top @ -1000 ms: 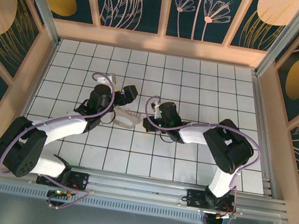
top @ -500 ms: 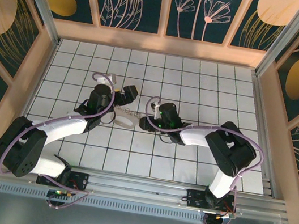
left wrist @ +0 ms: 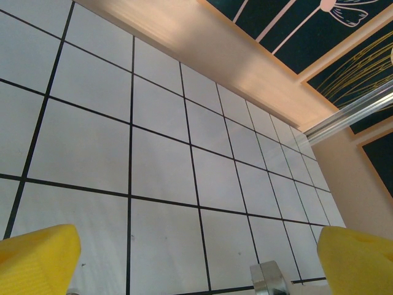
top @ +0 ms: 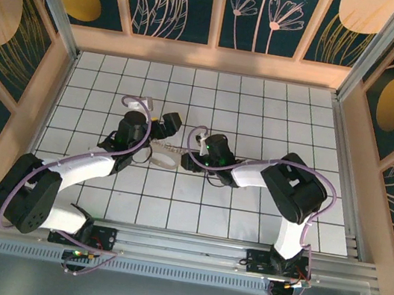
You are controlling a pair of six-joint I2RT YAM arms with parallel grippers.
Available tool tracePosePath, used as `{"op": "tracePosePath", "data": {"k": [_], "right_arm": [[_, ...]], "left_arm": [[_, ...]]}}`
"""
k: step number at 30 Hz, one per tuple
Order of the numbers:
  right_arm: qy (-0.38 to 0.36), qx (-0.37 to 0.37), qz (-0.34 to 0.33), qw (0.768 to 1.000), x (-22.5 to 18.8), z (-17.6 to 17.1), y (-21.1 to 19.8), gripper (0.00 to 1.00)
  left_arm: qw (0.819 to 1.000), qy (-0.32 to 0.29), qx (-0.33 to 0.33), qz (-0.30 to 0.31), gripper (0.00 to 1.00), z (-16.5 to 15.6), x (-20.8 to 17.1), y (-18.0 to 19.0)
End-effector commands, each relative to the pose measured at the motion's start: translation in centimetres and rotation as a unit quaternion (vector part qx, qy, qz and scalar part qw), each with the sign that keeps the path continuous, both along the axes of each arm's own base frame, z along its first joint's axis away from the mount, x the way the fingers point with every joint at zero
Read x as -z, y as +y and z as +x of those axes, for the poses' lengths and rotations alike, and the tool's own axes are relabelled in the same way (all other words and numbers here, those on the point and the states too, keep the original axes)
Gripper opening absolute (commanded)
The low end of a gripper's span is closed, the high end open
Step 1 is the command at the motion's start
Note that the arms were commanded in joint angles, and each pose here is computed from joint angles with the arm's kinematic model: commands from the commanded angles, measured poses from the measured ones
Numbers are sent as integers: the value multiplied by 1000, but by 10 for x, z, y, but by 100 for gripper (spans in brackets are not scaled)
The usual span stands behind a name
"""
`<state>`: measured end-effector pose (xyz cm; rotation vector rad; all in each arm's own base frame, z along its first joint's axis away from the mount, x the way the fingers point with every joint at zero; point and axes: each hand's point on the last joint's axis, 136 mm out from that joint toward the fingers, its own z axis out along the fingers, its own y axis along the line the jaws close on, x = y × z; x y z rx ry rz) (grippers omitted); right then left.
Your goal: Put the keys on the keyring
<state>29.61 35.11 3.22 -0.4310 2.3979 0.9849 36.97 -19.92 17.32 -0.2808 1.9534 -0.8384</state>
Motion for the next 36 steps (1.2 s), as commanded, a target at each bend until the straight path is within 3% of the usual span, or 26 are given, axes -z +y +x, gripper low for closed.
{"op": "tracePosePath", "data": {"k": [1, 8, 16, 28, 36], "right_arm": [[7, -6, -4, 1000, 10, 1, 5, 39], [6, 1, -7, 1000, 11, 5, 1, 33], [6, 12, 5, 1000, 8, 11, -6, 49], [6, 1, 13, 1000, 8, 15, 2, 46], [1, 38, 4, 999, 11, 32, -15, 47]], "left_arm": [[1000, -11, 7, -10, 99, 0, -6, -4], [1000, -11, 8, -11, 99, 0, -6, -4], [1000, -11, 10, -13, 99, 0, -6, -5], [1000, -9, 10, -16, 99, -1, -4, -5], [1000, -9, 10, -17, 99, -1, -4, -6]]}}
